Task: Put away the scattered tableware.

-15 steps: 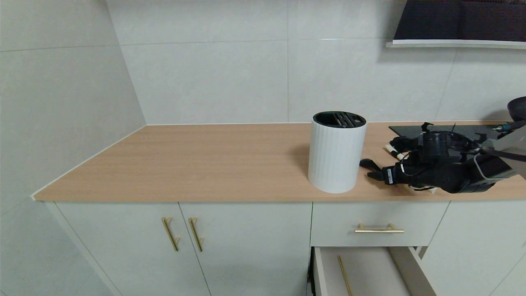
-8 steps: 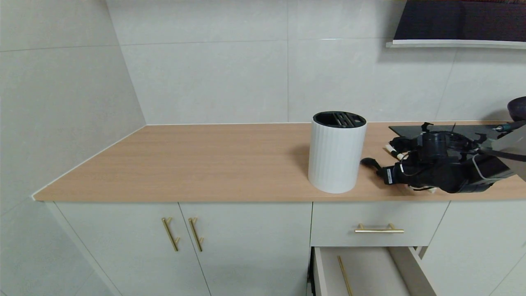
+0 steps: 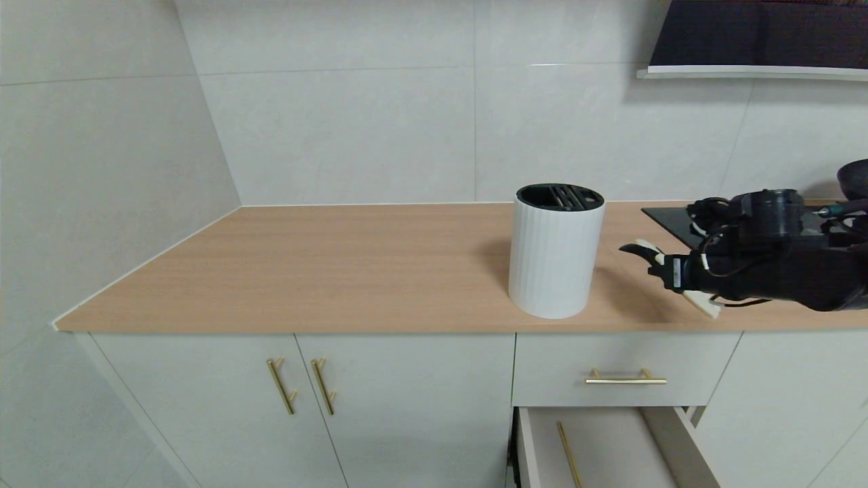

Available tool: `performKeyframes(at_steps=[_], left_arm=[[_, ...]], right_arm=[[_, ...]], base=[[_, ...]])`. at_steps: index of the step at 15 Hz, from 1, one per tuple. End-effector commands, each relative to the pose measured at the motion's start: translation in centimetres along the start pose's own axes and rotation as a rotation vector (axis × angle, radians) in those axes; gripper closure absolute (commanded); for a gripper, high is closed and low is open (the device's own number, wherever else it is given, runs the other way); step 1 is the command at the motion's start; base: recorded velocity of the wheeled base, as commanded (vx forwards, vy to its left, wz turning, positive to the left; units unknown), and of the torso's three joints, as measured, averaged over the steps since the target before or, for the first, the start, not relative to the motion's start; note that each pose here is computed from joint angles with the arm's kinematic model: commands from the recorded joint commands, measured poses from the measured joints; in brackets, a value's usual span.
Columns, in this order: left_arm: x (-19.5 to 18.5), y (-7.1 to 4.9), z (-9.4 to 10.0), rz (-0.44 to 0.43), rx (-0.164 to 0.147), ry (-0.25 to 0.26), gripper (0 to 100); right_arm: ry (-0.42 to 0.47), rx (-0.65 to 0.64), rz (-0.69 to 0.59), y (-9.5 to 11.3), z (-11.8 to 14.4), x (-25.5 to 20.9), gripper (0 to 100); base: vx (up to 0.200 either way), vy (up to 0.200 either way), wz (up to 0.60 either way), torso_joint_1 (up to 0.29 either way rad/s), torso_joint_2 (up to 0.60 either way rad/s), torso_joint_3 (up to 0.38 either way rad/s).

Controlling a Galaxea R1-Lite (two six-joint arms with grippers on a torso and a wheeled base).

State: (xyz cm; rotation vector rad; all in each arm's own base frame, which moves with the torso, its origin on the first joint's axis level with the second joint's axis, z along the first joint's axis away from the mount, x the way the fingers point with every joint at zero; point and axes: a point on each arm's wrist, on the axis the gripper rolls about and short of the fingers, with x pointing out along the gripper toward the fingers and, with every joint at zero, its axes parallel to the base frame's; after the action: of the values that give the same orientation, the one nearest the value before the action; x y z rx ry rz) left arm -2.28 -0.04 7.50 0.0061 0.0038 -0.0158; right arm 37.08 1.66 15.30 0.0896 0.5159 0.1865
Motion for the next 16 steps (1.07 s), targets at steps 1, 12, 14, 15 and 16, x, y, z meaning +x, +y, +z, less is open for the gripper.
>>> performKeyframes(at_steps=[1,12,14,15,16], left_arm=[[0.0,0.0,0.0,0.0,0.0,0.001,0],[0.0,0.0,0.0,0.0,0.0,0.001,0],[0.0,0.0,0.0,0.0,0.0,0.001,0],[0.0,0.0,0.0,0.0,0.0,0.001,0],[0.0,0.0,0.0,0.0,0.0,0.001,0]], right_arm=[[-0.029,0.018,0.025,2.2,0.1,-8.1,100],[0.096,-0.075,0.037,2.8,-5.5,-11.5,100],[0.133,-0.13,0.052,3.1,-6.5,-11.3,100],[0.136,-0.134,0.052,3.1,-6.5,-11.2,100],[0.146,-0.134,0.052,3.0,-6.7,-10.9,100]], base=[[0.0,0.0,0.0,0.0,0.0,0.0],[0.0,0.0,0.0,0.0,0.0,0.0],[0.0,0.0,0.0,0.0,0.0,0.0],[0.0,0.0,0.0,0.0,0.0,0.0],[0.0,0.0,0.0,0.0,0.0,0.0]])
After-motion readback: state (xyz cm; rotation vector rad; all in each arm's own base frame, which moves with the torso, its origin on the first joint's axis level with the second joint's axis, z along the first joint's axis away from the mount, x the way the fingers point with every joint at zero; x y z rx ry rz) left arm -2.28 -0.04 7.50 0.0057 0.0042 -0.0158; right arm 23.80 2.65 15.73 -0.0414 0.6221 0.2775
